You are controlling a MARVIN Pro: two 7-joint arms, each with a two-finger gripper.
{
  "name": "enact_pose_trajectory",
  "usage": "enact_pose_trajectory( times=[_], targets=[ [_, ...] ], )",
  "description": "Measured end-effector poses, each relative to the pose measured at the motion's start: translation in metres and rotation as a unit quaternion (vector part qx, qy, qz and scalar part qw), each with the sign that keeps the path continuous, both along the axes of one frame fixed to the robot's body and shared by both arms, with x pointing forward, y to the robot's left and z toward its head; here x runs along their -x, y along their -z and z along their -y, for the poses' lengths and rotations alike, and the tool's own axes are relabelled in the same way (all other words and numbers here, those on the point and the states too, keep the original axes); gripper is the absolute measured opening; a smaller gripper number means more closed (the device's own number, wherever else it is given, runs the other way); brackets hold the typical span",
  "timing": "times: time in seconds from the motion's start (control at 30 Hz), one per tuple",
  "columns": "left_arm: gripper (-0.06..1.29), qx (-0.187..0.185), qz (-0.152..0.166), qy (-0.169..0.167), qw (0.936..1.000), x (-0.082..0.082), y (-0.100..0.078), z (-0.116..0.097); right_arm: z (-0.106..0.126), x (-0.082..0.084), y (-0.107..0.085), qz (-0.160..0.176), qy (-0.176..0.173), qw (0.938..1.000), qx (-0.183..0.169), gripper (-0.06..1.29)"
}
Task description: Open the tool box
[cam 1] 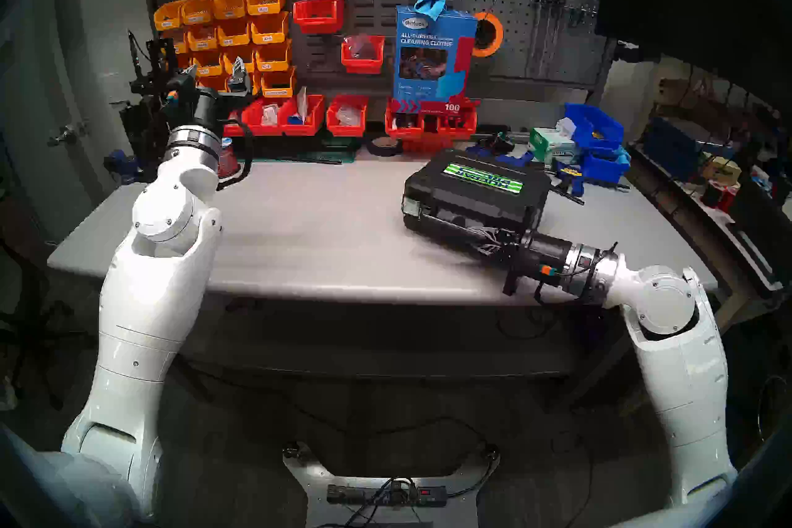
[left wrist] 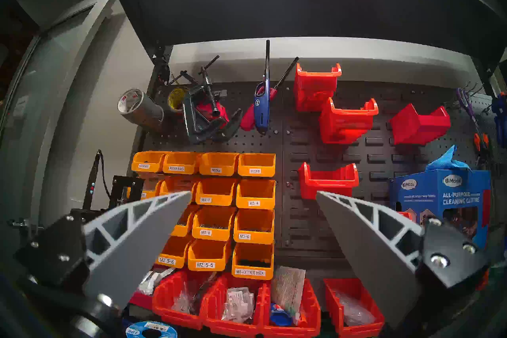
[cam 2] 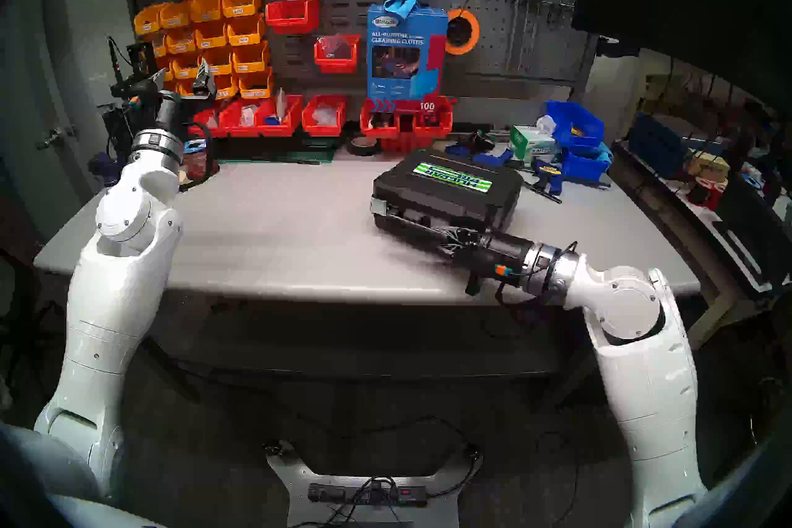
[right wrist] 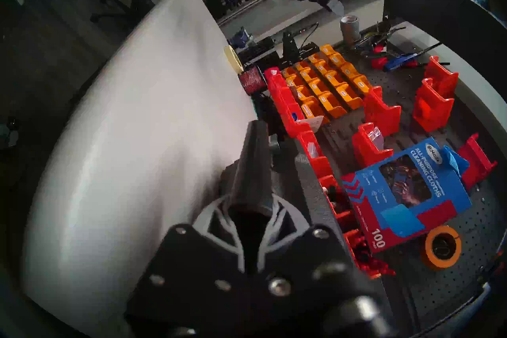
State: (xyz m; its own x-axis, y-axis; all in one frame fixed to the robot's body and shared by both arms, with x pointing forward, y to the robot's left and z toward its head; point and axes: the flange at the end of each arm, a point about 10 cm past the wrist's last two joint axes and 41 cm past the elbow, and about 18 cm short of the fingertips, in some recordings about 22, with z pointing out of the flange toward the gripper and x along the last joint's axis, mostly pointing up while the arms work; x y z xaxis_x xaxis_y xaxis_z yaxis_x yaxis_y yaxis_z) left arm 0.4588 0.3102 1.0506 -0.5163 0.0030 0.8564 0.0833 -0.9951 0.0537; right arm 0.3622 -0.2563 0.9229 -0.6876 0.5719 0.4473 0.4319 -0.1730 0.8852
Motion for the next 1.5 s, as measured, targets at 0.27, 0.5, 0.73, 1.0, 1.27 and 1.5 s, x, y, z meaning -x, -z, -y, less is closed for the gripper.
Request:
enact_pose_trajectory(
  times=[0.27,0.5,0.73,1.0,1.27,1.5],
  targets=[
    [1.24,0.0,0.0,0.0,1.0,0.0,0.0,0.0,-0.022,-0.014,0.004,0.012,-0.032,0.9994,-0.012,-0.03],
    [1.24,0.0,0.0,0.0,1.0,0.0,0.0,0.0,-0.046,-0.024,-0.002,0.031,-0.058,0.9976,-0.02,-0.03],
    [1.24,0.0,0.0,0.0,1.0,0.0,0.0,0.0,-0.064,-0.037,-0.008,0.051,-0.079,0.9954,-0.019,-0.03],
    [1.23,0.0,0.0,0.0,1.0,0.0,0.0,0.0,-0.071,-0.053,0.002,0.053,-0.106,0.9929,-0.006,-0.03],
    [1.24,0.0,0.0,0.0,1.0,0.0,0.0,0.0,-0.063,-0.07,0.01,0.055,-0.155,0.9862,0.016,-0.03],
    [1.24,0.0,0.0,0.0,1.0,0.0,0.0,0.0,-0.045,-0.077,0.009,0.061,-0.159,0.9853,0.015,-0.04]
  ],
)
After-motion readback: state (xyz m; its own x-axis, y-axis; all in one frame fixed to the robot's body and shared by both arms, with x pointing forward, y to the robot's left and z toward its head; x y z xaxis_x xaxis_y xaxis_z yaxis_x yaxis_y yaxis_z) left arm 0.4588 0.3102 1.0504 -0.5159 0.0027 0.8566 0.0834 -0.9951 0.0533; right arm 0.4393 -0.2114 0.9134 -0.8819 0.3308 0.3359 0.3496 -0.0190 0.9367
